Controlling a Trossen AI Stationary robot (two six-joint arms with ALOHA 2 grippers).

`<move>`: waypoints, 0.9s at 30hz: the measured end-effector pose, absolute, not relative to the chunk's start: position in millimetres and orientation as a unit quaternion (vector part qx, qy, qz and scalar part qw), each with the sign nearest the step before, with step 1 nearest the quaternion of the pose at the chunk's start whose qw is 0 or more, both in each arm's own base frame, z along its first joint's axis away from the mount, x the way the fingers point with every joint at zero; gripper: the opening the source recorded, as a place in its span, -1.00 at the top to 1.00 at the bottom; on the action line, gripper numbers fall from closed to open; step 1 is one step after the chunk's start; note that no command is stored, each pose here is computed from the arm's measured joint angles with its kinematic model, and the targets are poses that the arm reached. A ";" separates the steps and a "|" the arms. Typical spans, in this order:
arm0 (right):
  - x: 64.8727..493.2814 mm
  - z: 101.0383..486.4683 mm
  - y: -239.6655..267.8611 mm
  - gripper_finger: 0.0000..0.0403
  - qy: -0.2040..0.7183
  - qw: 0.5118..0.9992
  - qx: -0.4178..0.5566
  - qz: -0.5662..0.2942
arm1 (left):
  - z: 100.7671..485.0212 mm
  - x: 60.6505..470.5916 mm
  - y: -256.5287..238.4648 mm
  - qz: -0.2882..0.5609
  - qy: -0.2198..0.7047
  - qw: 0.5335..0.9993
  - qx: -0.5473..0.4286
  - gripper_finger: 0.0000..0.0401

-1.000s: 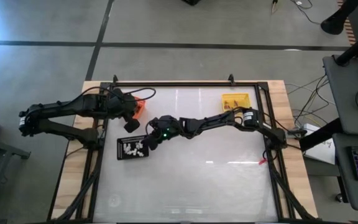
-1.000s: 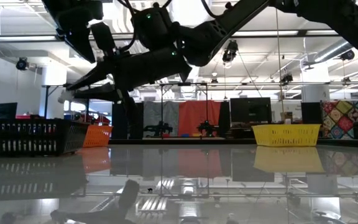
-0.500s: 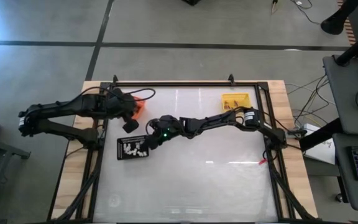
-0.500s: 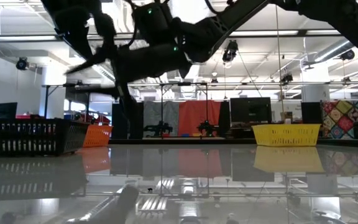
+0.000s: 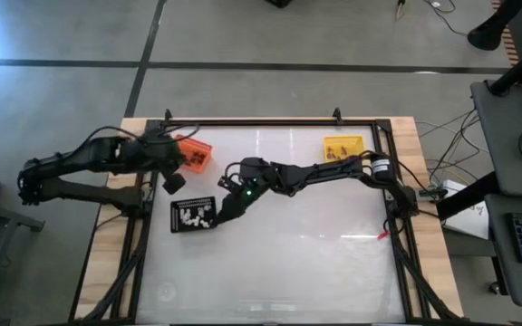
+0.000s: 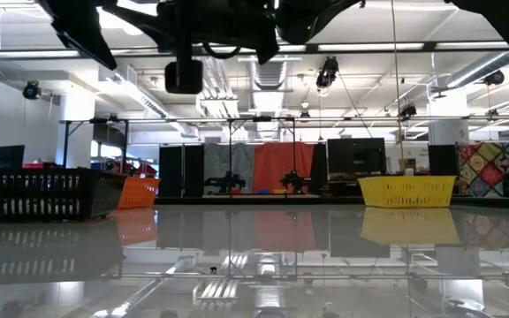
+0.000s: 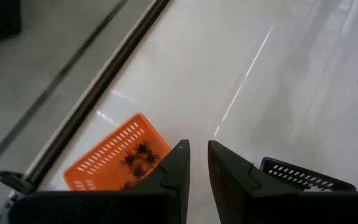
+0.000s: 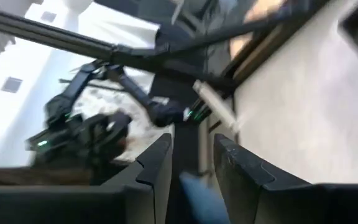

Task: Sort Halloween decoration
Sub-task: Return to Home Position

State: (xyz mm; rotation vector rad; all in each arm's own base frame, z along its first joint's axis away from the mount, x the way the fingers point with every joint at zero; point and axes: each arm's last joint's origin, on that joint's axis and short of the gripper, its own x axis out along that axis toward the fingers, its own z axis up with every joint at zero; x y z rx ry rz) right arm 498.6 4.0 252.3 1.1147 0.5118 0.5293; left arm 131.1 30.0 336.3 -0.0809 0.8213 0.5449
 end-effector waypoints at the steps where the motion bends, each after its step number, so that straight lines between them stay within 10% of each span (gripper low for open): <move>1: 497.3 254.2 4.1 0.47 0.249 0.770 0.531 0.252 | 338.3 127.0 29.4 0.259 0.388 0.884 -0.034 0.80; 13: 492.1 266.0 6.3 0.47 0.319 0.613 0.689 0.218 | 356.9 88.2 23.7 0.244 0.307 0.920 0.017 0.80; 27: 440.8 384.8 12.2 0.47 0.094 0.789 0.446 0.412 | 358.5 66.8 20.5 0.263 0.273 0.924 -0.039 0.80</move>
